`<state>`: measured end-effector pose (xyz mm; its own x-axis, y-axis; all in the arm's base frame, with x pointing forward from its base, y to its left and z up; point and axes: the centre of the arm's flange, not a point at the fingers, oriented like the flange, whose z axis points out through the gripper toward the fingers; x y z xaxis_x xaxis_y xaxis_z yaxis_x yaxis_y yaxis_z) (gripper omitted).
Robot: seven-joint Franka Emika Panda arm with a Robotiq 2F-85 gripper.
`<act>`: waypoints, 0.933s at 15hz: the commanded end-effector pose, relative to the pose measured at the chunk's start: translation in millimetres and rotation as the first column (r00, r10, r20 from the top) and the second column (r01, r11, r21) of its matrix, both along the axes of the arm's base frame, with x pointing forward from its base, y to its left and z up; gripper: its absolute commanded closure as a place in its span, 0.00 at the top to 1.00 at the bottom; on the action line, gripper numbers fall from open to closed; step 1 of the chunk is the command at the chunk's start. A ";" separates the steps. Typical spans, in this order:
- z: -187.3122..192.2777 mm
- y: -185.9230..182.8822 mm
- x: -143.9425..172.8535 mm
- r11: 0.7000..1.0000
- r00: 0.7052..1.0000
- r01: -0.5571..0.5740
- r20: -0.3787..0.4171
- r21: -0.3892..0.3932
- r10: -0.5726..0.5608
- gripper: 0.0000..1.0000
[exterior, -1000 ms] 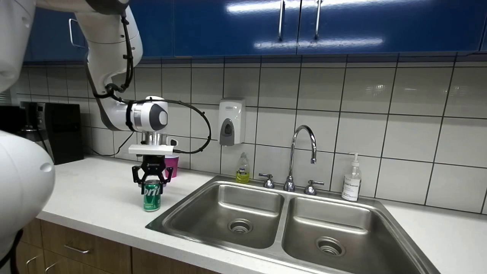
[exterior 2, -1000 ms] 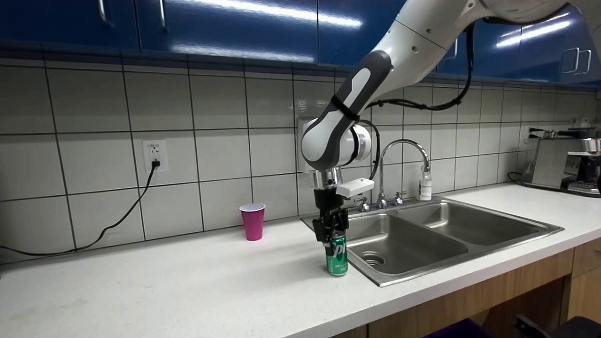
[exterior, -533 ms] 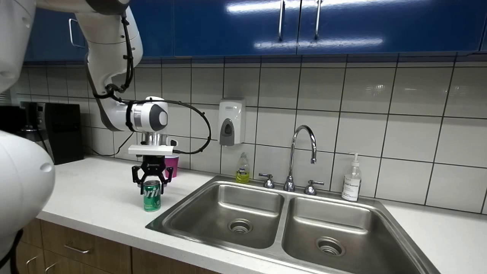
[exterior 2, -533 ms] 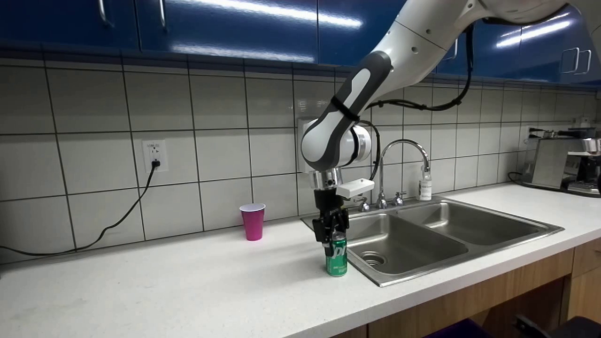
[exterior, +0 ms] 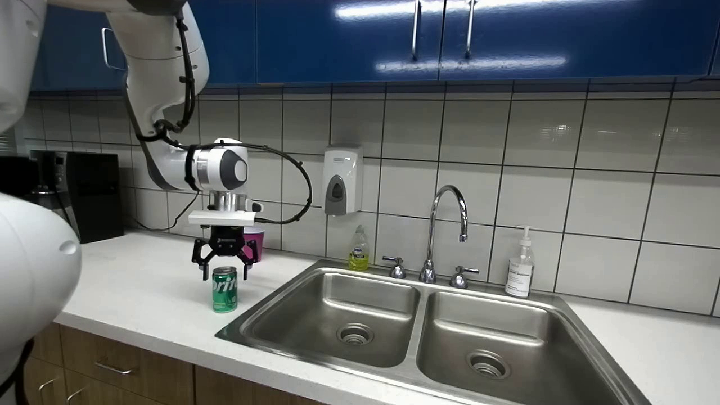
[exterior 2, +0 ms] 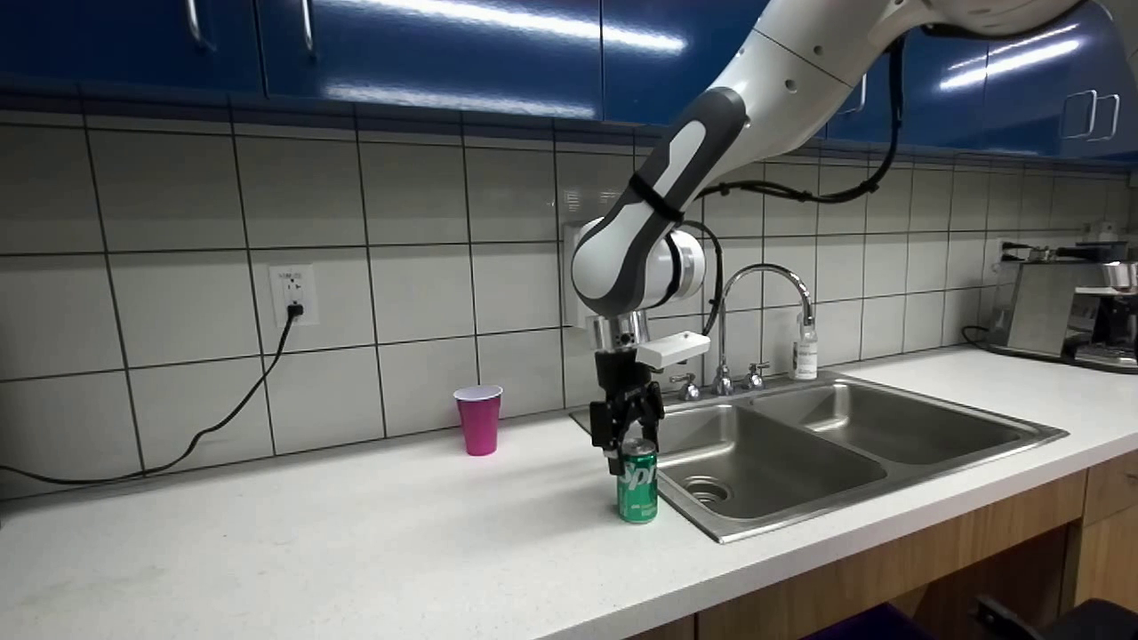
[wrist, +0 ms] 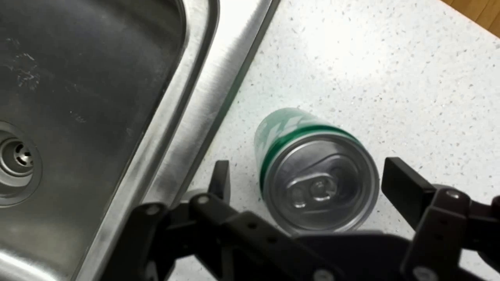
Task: Pick up the can from the sink and put it on the counter
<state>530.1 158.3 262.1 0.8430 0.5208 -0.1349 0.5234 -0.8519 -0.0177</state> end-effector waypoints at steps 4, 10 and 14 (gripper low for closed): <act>43.8 -6.1 -26.3 1.000 0.999 0.026 0.042 -0.012 -0.025 1.00; 68.3 -12.9 -46.2 1.000 0.997 0.027 0.071 -0.015 -0.026 1.00; 84.1 -24.8 -58.4 0.998 0.994 0.055 0.096 -0.016 -0.054 1.00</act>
